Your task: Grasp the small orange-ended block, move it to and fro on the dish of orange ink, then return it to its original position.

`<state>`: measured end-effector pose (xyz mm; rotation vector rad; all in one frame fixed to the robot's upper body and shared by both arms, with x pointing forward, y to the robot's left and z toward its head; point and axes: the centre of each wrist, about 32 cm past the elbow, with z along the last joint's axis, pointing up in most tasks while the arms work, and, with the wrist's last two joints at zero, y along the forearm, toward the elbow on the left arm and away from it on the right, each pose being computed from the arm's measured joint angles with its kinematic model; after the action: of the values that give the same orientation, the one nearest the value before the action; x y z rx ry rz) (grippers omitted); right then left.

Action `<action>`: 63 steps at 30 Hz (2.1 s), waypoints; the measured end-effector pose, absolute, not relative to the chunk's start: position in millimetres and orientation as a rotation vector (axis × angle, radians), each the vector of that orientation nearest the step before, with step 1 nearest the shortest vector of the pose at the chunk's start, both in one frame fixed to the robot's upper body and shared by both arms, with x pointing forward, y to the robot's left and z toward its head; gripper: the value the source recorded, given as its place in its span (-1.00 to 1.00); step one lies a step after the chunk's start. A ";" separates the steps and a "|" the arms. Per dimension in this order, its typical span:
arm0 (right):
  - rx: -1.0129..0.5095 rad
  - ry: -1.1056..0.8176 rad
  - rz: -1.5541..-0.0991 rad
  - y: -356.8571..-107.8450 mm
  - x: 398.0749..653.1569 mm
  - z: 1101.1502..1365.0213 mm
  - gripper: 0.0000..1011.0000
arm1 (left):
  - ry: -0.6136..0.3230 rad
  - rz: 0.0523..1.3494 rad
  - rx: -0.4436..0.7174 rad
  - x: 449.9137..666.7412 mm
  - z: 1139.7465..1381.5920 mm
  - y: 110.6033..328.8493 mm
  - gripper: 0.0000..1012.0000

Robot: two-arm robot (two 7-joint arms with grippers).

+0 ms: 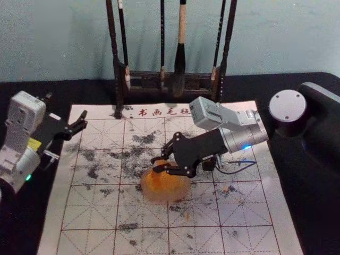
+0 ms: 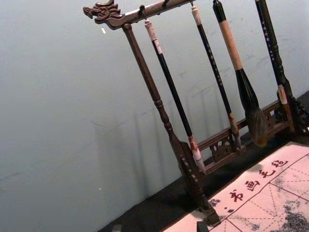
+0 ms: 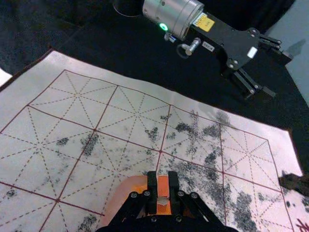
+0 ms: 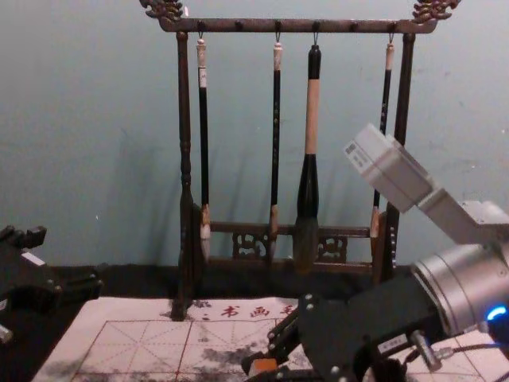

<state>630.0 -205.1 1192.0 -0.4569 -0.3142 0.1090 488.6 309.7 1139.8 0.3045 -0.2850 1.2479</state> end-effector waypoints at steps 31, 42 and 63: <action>-0.483 -0.314 0.068 -223.1 626.6 1194.2 -0.73 | -0.285 1.248 0.305 488.6 1139.8 309.7 0.98; -0.490 -0.315 0.062 -228.3 622.7 1195.2 -0.73 | -0.285 1.248 0.305 488.6 1139.8 309.7 0.98; -0.495 -0.319 0.061 -239.4 607.8 1197.0 -0.73 | -0.285 1.248 0.304 488.6 1139.8 309.7 0.98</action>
<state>607.8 -239.4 1197.0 -0.4945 -0.3188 0.0611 488.6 309.7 1139.8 0.3044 -0.2850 1.2480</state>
